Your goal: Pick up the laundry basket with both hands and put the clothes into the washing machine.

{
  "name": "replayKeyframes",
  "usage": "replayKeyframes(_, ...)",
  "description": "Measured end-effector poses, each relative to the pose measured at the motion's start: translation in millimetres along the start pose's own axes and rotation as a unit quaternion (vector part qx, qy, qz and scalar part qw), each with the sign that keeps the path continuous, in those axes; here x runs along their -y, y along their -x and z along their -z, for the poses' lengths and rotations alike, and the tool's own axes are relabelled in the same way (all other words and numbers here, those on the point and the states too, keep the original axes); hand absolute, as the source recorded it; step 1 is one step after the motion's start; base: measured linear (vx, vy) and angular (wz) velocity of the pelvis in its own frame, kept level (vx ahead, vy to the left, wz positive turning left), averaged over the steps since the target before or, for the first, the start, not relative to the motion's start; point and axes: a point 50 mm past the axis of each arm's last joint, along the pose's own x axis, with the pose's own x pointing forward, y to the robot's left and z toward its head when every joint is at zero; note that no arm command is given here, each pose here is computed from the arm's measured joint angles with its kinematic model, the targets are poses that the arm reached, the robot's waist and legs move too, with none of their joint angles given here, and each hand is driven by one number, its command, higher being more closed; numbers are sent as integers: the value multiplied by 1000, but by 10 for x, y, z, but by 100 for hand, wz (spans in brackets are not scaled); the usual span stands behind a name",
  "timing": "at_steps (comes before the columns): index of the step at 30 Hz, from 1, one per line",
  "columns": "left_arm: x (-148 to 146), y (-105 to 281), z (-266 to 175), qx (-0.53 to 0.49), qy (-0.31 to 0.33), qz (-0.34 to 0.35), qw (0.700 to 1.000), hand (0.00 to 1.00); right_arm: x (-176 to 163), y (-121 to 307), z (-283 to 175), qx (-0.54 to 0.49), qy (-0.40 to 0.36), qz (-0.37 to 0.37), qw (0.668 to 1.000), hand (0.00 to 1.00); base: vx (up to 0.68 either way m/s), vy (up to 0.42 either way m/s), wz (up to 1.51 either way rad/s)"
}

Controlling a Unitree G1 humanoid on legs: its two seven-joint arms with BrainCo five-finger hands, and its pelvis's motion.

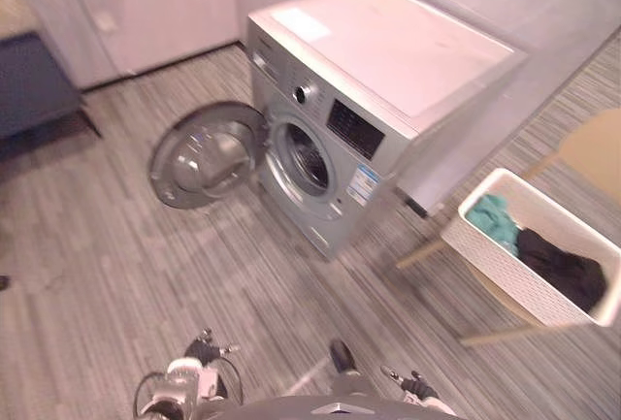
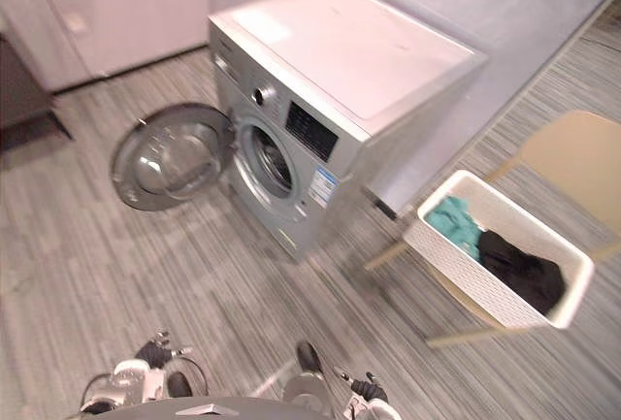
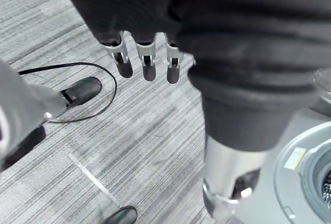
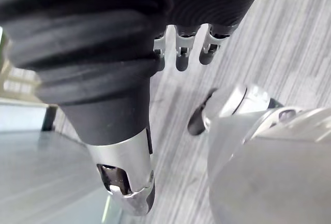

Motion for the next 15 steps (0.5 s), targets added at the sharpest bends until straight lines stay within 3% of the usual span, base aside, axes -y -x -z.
replayKeyframes(3,-5,-10,-86,16,13,-5,1000,0,-55,-6,-172,39,1,-5,999,0,18,-58,-124)
replayKeyframes(7,-104,13,-48,18,44,-33,998,0,18,11,-125,36,16,0,999,0,3,-1,-40)
replayKeyframes(10,-70,32,68,0,45,-30,999,0,-100,-17,-225,46,27,-15,998,0,-86,-83,-51)
replayKeyframes(15,123,62,219,-24,51,-8,998,0,5,5,-144,37,27,-3,999,0,-61,-99,-7)
